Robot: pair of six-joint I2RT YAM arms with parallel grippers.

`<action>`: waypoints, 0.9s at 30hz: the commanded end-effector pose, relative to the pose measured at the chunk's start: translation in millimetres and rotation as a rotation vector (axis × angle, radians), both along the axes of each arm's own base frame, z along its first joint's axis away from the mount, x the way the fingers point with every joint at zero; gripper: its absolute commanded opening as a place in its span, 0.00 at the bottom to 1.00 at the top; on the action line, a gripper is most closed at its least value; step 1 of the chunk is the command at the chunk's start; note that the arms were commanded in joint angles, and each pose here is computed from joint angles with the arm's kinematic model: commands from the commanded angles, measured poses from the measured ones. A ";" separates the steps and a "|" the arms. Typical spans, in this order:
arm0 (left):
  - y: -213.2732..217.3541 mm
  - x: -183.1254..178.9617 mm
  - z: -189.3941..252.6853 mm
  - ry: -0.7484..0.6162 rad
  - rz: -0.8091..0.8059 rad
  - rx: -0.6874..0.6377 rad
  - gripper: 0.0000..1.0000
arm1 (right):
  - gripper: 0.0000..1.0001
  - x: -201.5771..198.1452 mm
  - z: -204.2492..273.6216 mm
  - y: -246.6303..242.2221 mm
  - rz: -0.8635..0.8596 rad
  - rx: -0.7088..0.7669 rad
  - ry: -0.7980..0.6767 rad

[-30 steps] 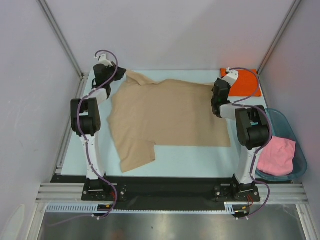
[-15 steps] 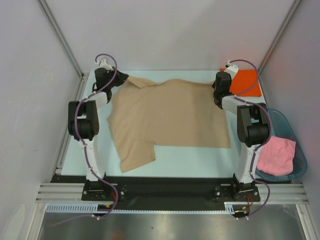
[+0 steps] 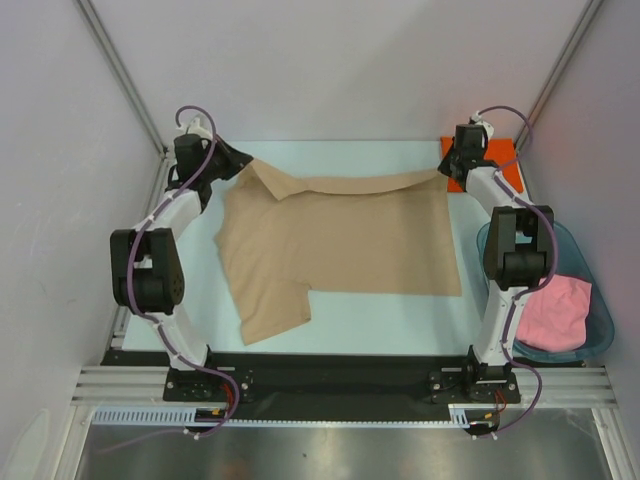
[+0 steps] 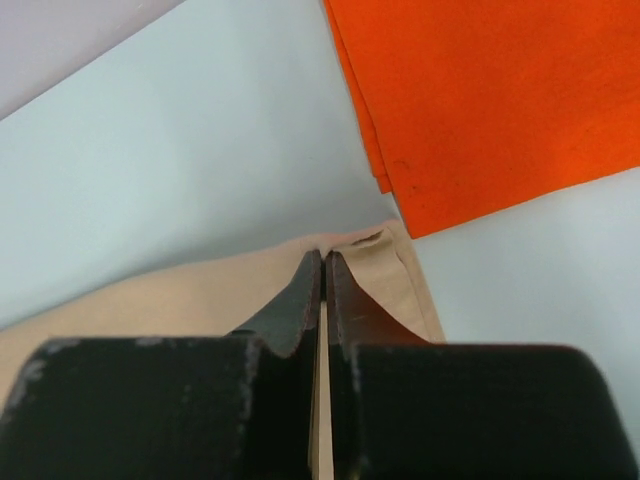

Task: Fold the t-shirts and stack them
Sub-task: Fold the tshirt

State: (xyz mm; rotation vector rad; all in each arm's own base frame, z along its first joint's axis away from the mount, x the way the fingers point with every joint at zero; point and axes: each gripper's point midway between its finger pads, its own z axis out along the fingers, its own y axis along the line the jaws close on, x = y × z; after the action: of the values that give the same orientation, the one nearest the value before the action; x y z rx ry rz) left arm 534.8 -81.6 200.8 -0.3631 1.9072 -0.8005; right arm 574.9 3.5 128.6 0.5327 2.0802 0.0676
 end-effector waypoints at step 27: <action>39.3 -76.4 -10.0 0.217 0.047 0.084 0.00 | 0.00 -42.9 -10.2 -8.1 0.021 0.095 0.205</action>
State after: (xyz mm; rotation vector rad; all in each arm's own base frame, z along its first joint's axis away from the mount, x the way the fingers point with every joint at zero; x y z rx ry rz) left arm 458.3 -48.6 175.1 -0.4973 2.1361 -0.7085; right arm 531.9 12.4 93.1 0.5636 2.3387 0.1539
